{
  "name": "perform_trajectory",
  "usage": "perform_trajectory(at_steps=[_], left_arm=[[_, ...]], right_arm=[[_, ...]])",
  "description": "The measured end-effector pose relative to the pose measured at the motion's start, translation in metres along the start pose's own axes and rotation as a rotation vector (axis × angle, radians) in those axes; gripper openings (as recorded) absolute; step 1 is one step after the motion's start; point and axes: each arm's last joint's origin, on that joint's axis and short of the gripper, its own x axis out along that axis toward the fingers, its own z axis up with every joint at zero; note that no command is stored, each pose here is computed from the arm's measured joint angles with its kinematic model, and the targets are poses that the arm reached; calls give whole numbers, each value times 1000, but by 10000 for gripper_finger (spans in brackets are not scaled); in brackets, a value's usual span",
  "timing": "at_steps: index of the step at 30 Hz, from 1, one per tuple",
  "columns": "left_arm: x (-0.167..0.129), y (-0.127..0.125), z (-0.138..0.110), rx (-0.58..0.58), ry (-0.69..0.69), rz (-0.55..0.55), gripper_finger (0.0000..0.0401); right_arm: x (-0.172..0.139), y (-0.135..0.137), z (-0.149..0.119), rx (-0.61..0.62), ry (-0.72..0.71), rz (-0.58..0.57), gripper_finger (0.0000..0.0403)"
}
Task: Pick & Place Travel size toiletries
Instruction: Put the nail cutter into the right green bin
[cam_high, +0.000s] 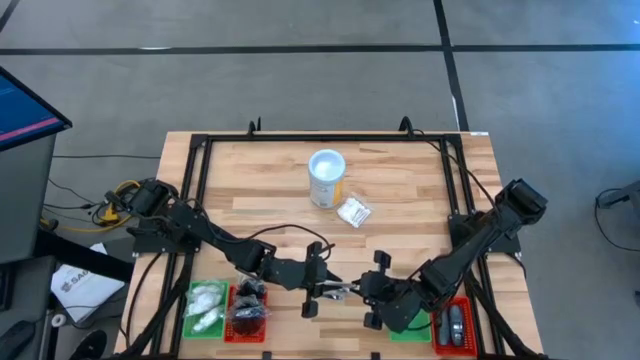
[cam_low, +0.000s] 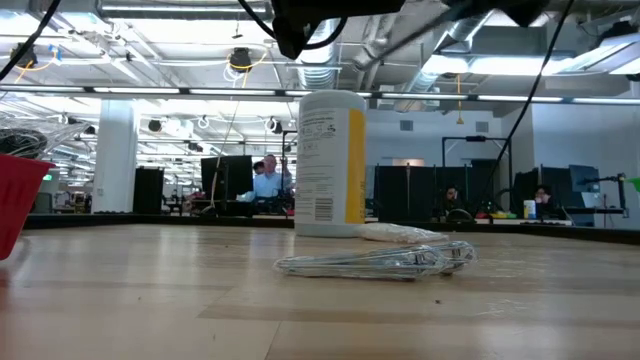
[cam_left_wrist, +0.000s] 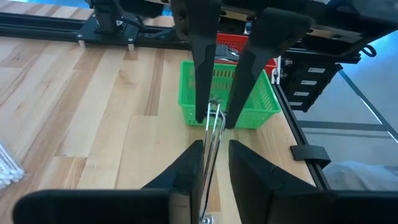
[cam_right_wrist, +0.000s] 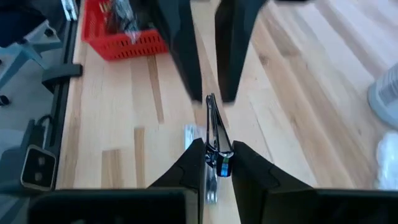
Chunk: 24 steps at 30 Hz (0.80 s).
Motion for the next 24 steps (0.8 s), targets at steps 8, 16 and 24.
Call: perform_trajectory(at_steps=[8,16,24], left_arm=[[0,0,0,2,3,-5,68],[0,-1,-1,5,4,-6,68],[0,-1,-1,5,5,-6,69]], right_arm=[[-17,8,-21,73,109,15,43],[-46,18,-50,168,242,10,43],[-78,23,-71,262,281,4,43]])
